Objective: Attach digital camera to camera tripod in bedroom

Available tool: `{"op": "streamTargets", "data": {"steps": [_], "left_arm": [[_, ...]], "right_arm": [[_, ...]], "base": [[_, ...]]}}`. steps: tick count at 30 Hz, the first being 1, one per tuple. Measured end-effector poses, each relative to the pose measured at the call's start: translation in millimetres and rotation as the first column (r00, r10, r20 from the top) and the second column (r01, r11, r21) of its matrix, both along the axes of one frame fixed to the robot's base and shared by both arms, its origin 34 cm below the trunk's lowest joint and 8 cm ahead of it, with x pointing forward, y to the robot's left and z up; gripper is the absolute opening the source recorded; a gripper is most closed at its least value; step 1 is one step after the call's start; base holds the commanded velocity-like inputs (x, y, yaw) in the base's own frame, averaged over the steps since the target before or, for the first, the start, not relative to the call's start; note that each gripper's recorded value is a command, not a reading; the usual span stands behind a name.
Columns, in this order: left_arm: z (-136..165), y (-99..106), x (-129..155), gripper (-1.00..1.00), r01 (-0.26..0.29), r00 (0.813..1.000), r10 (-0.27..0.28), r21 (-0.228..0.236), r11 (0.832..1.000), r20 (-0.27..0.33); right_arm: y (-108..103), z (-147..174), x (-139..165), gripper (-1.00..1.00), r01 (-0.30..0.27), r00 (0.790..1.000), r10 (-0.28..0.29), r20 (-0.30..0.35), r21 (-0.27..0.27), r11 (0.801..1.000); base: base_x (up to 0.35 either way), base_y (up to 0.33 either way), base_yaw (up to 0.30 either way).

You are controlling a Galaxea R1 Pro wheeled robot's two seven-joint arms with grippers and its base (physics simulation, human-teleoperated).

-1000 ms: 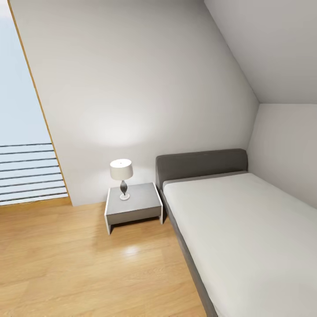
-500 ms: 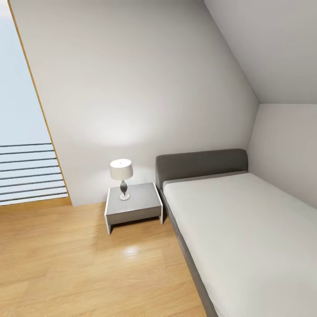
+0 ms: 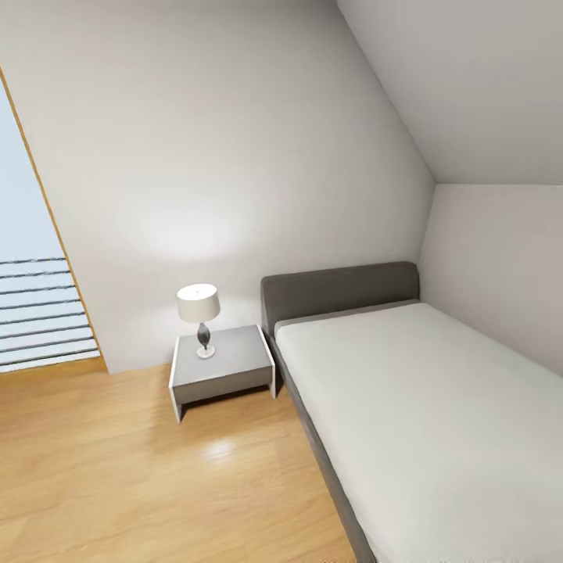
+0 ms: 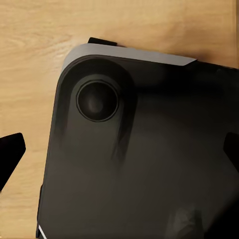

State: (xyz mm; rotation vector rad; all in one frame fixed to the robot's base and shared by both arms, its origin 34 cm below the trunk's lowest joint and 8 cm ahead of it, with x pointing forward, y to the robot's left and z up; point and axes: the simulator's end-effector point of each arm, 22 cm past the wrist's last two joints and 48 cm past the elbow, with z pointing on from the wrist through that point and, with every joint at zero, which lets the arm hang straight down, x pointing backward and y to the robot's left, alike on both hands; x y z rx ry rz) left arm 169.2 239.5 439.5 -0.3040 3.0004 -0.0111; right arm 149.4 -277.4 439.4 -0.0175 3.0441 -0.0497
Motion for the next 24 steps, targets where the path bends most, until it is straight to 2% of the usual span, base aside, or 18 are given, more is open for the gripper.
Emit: {"op": "streamTargets", "data": {"steps": [6,24], "left_arm": [[0.0,-0.1,-0.2,1.0,0.001,1.0,-0.001,0.0,1.0,-0.001],[-0.1,1.1,-0.3,1.0,0.001,1.0,-0.001,0.001,1.0,-0.001]], "right_arm": [[0.1,0.0,0.0,1.0,-0.001,1.0,0.001,0.0,0.0,1.0],[-0.4,0.0,-0.2,1.0,-0.004,1.0,0.004,-0.001,-0.001,1.0]], "base": [[0.0,0.0,-0.175],[0.0,0.0,-0.014]]}}
